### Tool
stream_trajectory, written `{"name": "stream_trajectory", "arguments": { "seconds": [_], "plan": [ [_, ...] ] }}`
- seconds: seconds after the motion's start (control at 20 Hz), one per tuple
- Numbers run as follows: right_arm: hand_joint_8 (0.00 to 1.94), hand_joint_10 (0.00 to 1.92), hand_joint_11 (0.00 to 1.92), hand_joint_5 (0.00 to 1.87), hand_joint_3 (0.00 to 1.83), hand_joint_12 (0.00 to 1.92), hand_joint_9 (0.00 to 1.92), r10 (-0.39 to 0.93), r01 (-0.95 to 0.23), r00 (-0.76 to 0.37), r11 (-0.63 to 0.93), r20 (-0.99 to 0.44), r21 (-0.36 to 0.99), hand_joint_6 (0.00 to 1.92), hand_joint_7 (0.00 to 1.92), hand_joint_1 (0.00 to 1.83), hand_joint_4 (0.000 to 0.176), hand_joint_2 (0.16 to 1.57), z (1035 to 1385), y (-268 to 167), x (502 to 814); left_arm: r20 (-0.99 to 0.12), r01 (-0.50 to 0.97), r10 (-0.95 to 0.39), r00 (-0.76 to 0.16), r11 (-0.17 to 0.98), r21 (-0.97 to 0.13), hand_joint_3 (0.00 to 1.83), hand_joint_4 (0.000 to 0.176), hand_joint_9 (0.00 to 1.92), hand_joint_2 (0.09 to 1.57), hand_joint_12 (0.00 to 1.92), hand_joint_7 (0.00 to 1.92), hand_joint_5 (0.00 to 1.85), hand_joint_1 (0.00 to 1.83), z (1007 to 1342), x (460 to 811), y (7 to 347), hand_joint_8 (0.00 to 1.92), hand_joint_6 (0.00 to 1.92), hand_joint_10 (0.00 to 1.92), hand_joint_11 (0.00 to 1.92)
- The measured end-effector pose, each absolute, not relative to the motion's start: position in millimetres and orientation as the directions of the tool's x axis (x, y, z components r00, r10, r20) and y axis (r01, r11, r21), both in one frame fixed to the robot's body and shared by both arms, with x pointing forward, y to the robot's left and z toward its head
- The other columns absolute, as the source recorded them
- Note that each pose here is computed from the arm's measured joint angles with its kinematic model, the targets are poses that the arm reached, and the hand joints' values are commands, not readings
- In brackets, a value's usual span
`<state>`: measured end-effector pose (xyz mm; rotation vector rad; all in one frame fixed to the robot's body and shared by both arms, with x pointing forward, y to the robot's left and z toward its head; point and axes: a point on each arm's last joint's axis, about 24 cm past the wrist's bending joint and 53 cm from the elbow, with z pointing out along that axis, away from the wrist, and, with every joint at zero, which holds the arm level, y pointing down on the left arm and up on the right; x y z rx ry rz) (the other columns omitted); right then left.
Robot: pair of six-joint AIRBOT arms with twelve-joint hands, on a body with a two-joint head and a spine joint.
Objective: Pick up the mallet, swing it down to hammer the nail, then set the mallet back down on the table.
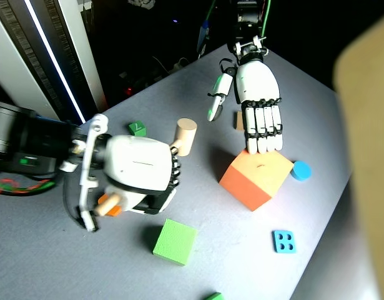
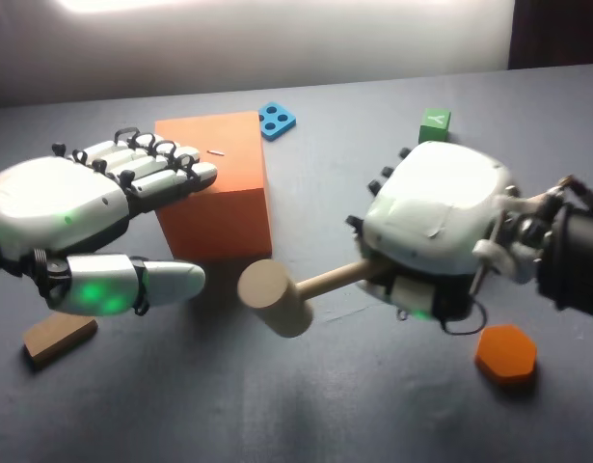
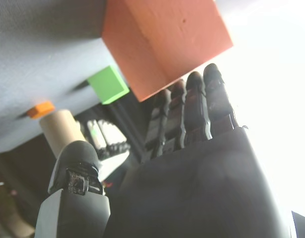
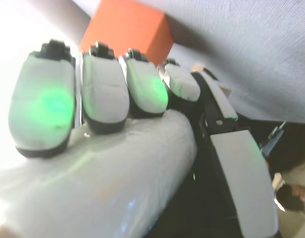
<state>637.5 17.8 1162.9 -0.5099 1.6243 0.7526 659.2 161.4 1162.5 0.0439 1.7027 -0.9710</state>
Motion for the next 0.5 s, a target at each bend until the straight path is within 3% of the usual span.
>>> {"name": "stream_trajectory", "arguments": {
  "seconds": [0.5],
  "plan": [
    [1.94, 1.92, 1.79, 1.31, 0.03, 1.92, 1.72, 0.077, -0.696, -0.185, 0.694, -0.980, 0.186, 1.92, 1.61, 0.23, 0.176, 1.57, 1130, 46, 648, -0.853, 0.548, -0.389, -0.348, 0.654, -0.522, 0.00, 0.000, 0.03, 1.25, 0.01, 0.04, 0.08, 0.00, 1197, 654, 163, 0.01, 0.01, 0.01, 0.02]
  ]
}}
